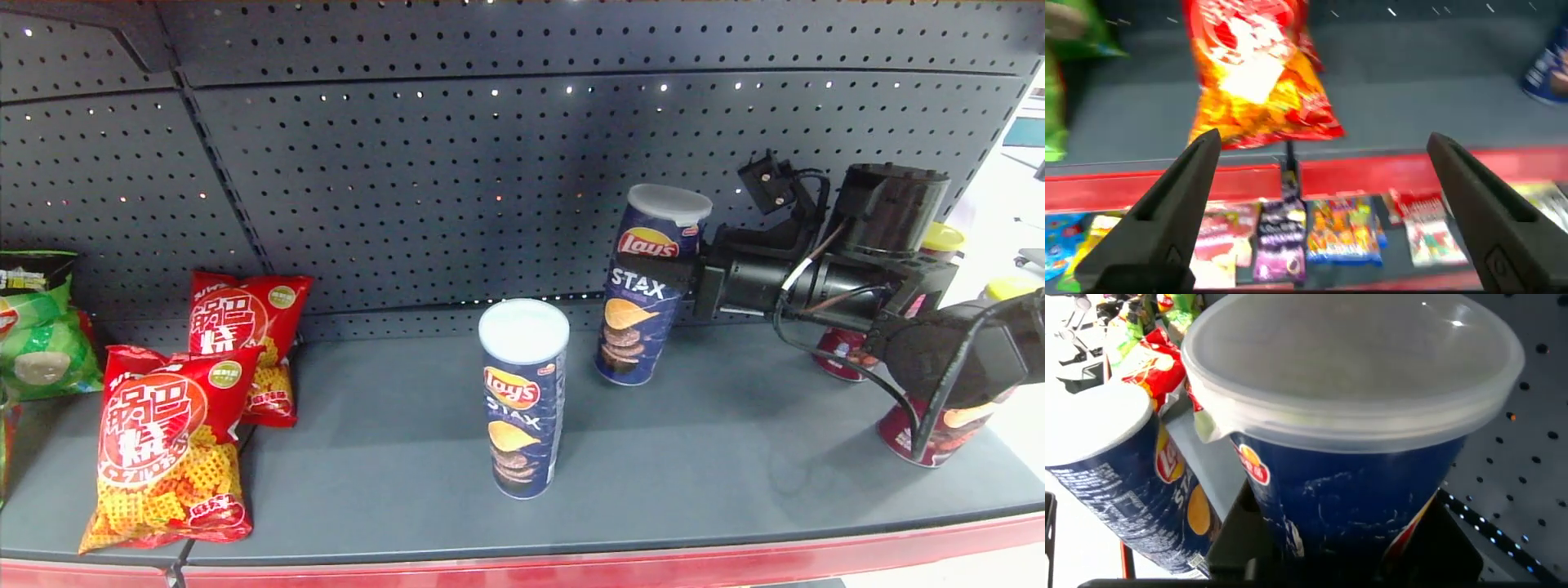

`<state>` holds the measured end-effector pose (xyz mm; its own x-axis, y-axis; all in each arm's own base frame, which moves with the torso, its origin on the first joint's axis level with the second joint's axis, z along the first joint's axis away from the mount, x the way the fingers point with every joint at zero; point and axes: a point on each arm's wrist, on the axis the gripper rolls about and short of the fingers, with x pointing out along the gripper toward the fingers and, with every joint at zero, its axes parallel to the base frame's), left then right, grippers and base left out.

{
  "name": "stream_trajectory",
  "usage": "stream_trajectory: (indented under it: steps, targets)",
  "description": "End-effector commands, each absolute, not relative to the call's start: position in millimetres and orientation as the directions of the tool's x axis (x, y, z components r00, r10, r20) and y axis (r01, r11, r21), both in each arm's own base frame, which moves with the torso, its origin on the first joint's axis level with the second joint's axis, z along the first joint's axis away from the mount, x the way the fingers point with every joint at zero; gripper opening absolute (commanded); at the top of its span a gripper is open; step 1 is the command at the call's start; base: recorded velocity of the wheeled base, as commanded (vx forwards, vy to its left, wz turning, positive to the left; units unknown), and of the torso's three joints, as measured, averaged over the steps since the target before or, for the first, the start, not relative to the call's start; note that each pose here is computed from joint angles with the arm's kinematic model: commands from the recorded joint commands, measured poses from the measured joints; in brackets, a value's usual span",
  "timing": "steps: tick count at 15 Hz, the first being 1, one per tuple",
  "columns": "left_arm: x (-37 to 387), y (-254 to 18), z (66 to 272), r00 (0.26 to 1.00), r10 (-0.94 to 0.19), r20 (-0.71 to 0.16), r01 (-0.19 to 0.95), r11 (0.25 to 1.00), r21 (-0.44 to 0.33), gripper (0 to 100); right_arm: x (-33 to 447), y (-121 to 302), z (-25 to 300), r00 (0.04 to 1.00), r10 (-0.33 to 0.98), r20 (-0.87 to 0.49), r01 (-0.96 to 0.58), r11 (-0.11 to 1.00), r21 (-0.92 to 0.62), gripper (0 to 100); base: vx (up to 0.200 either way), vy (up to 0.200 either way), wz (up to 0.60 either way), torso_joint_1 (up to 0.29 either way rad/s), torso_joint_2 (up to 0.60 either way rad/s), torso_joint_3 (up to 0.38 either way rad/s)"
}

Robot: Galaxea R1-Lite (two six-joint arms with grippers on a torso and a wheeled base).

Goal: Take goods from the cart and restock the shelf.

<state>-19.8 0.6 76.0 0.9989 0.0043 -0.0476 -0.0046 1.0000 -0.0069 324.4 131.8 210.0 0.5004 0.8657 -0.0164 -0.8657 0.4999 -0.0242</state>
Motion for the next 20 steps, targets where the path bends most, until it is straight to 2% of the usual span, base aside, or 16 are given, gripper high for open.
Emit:
stream_trajectory:
  steps: [1,9,14,20]
  targets:
    - [-22.7,1.2,75.3,0.998,0.055,-0.008,-0.055,0.998,-0.018,100,322.7,132.6,209.4,0.497,0.868,-0.019,-0.868,0.496,-0.022,0,0.0,0.0,0.0,0.0,0.0,0.0]
    - [-22.7,1.2,75.3,0.999,0.051,-0.008,-0.051,0.999,-0.012,100,319.7,131.7,199.9,0.489,0.871,-0.045,-0.872,0.489,-0.001,0,0.0,0.0,0.0,0.0,0.0,0.0]
    - [-22.7,1.2,75.3,0.999,0.051,-0.008,-0.051,0.999,-0.012,100,345.3,145.8,223.5,0.39,0.92,0.039,-0.919,0.392,-0.043,0,0.0,0.0,0.0,0.0,0.0,0.0]
    - [-22.7,1.2,75.3,0.999,0.051,-0.008,-0.051,0.999,-0.012,100,384.9,150.6,197.6,0.23,0.972,0.041,-0.972,0.231,-0.039,0,0.0,0.0,0.0,0.0,0.0,0.0]
